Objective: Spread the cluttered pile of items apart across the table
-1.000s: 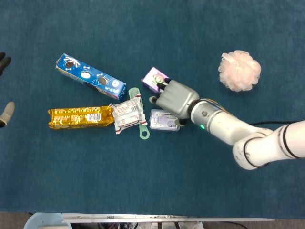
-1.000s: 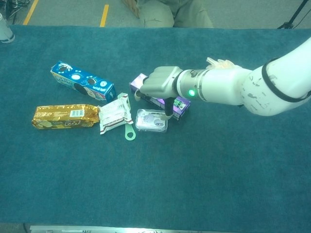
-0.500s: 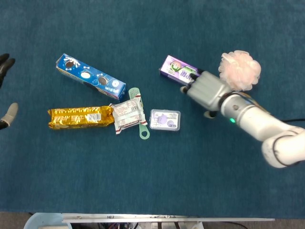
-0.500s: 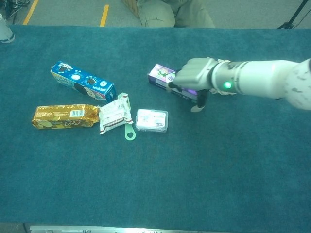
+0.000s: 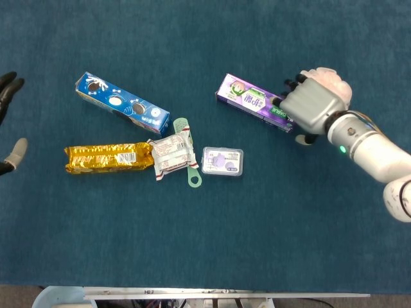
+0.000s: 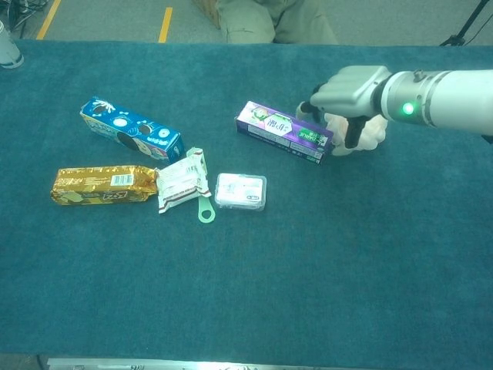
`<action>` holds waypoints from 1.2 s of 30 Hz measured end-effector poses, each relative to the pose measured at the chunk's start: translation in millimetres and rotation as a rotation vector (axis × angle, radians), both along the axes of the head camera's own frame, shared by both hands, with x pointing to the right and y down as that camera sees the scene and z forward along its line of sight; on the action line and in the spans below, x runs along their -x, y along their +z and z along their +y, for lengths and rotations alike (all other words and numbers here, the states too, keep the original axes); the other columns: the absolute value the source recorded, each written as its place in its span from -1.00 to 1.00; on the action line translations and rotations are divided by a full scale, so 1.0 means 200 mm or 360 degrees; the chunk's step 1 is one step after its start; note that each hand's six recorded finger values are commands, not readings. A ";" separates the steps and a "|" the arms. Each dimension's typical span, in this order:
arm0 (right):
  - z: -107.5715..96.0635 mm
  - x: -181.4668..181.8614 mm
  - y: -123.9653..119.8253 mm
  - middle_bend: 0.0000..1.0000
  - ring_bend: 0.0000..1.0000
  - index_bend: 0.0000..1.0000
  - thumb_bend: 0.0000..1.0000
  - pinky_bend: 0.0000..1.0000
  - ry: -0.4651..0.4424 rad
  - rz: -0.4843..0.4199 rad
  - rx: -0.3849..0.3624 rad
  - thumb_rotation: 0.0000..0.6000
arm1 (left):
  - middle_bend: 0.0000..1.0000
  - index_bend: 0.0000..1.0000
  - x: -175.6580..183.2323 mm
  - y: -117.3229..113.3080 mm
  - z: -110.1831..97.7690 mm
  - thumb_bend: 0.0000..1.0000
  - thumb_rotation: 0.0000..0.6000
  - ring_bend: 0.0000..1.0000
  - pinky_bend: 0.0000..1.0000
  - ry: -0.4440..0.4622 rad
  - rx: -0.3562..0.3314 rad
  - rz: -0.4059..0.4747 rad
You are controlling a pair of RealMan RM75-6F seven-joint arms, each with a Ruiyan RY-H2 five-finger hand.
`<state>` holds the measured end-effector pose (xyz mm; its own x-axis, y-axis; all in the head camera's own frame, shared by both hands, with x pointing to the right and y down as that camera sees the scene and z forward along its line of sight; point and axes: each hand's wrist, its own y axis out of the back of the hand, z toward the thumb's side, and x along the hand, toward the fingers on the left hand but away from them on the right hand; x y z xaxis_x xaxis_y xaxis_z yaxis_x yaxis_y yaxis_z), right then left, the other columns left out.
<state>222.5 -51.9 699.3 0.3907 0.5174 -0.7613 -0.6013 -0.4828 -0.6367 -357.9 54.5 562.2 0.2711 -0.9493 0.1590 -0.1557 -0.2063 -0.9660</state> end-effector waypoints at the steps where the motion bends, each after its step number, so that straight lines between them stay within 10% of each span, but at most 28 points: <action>1: 0.01 0.02 -0.01 -0.39 -0.78 -0.67 -0.54 -0.71 -0.0007 -0.0028 0.0005 0.64 | -0.86 -0.93 0.00 0.00 0.00 -0.26 1.00 -0.75 -0.30 0.0000 0.0000 -0.0002; 16: 0.33 0.46 -0.08 -0.42 -0.78 -0.67 -0.54 -0.70 -0.0417 -0.0307 0.0167 0.50 | -0.86 -0.93 -0.02 -0.02 0.00 -0.26 1.00 -0.75 -0.30 0.0003 0.0004 -0.0010; 36: 0.49 0.73 0.10 -0.42 -0.78 -0.67 -0.54 -0.70 -0.0551 -0.0290 0.0191 0.49 | -0.86 -0.93 0.02 -0.02 0.02 -0.26 1.00 -0.75 -0.31 -0.0021 0.0010 -0.0003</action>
